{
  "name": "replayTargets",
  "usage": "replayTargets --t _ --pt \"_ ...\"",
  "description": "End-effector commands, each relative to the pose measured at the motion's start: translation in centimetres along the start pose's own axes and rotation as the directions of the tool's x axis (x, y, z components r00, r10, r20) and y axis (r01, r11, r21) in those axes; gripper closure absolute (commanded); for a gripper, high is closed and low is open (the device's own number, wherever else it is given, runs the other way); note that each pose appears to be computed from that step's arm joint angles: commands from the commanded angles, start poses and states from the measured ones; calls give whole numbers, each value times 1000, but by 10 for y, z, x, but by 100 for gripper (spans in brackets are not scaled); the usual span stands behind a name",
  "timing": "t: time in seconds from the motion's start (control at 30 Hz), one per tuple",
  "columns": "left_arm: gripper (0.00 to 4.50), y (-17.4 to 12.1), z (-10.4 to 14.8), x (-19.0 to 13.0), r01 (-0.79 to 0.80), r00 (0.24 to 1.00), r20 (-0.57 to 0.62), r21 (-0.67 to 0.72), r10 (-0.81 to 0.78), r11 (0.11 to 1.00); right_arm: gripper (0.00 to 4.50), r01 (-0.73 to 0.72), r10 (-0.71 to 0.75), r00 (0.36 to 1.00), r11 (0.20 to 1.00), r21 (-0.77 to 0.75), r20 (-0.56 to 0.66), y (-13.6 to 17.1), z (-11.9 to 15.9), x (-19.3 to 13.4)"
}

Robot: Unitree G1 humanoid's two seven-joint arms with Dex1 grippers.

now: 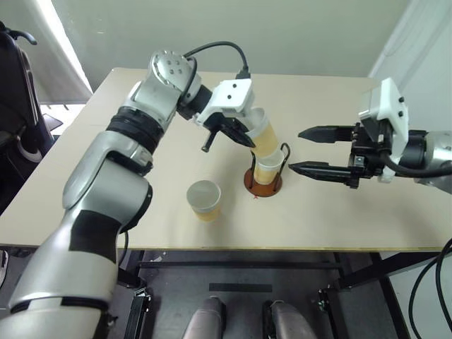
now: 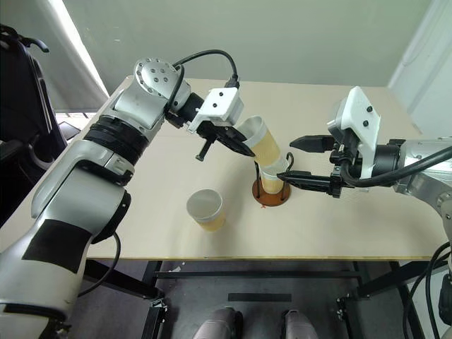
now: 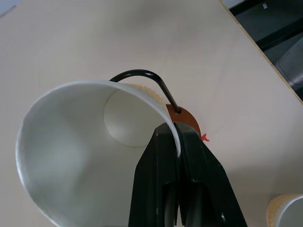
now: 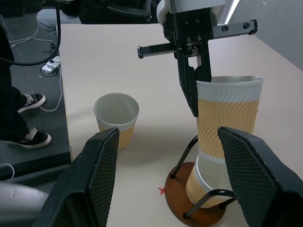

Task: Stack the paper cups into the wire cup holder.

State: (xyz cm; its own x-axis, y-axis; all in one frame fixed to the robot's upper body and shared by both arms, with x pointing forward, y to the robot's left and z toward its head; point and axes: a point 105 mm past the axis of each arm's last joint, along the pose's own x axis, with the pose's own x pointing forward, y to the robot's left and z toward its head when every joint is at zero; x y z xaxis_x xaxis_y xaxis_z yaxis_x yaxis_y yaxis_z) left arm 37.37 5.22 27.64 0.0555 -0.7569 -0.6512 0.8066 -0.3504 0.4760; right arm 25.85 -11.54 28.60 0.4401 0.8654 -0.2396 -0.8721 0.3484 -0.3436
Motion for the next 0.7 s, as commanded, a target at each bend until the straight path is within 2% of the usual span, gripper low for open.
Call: replayTargets --t 0.03,0.7 --pt "447 4 14 -7 3 1000 14 59 -3 998 115 30 -29 999 999 -43 26 1 10 -6" --pt "447 1 6 10 31 999 -14 112 -30 993 115 35 -34 999 999 -29 29 5 7 -4"
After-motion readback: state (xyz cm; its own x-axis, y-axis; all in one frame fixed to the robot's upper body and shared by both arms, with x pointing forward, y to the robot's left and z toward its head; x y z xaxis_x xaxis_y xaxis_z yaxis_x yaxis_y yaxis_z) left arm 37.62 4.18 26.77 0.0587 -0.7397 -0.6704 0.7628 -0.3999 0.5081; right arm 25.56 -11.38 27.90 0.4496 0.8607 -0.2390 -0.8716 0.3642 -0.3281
